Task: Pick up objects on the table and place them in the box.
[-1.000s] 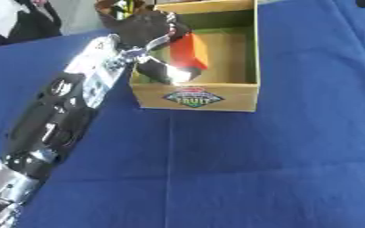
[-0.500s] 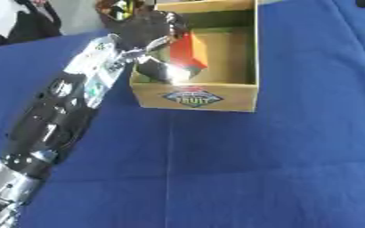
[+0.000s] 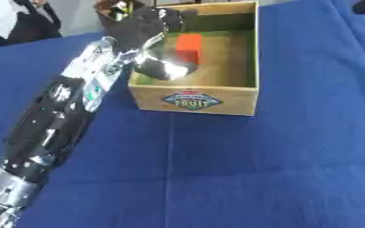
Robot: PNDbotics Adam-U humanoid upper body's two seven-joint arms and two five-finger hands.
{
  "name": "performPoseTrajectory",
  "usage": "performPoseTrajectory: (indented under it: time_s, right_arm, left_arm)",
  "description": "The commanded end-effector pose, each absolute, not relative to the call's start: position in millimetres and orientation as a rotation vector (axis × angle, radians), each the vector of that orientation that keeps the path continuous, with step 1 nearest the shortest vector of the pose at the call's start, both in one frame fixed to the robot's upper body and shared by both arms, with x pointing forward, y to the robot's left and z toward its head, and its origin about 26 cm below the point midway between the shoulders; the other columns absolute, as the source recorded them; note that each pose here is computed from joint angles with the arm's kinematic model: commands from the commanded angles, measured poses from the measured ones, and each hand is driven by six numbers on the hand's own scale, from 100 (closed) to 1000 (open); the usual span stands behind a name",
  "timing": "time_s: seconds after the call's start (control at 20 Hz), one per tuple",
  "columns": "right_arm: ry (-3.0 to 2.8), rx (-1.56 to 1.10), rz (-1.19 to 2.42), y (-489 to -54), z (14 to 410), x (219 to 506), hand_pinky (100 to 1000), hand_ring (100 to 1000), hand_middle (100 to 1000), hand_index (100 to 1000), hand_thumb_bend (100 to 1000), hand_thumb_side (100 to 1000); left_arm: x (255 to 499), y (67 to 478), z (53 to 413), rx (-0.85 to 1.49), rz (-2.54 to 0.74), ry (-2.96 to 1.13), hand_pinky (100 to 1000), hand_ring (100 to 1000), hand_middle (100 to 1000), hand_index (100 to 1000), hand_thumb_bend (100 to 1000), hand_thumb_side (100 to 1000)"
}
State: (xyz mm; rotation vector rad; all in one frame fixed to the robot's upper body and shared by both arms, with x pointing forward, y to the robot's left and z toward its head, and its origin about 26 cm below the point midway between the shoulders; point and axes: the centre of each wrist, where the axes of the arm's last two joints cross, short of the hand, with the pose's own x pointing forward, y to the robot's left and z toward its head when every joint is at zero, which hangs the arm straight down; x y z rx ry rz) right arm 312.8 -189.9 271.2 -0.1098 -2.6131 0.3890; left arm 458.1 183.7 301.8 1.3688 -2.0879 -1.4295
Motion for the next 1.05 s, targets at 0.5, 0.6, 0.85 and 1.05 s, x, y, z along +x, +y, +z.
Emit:
performPoseTrajectory:
  time_s: [0.5,0.6,0.85,1.05]
  right_arm:
    - [-2.638,-0.157,0.328,-199,275,309,927,864,617,797,100,595]
    - [-2.637,-0.163,0.316,-199,275,309,926,863,617,797,100,594]
    - [-2.631,-0.184,0.288,-203,273,310,924,863,618,797,100,592]
    - [-2.626,-0.208,0.268,-206,271,310,923,862,618,797,100,570]
  left_arm:
    - [408,204,327,1.366,-0.844,-2.474,306,472,466,805,314,779]
    - [400,208,320,1.352,-0.770,-2.495,305,465,460,801,290,774]
    - [379,217,302,1.283,-0.669,-2.487,305,445,445,791,276,775]
    - [359,228,286,1.229,-0.601,-2.473,300,441,441,787,241,751]
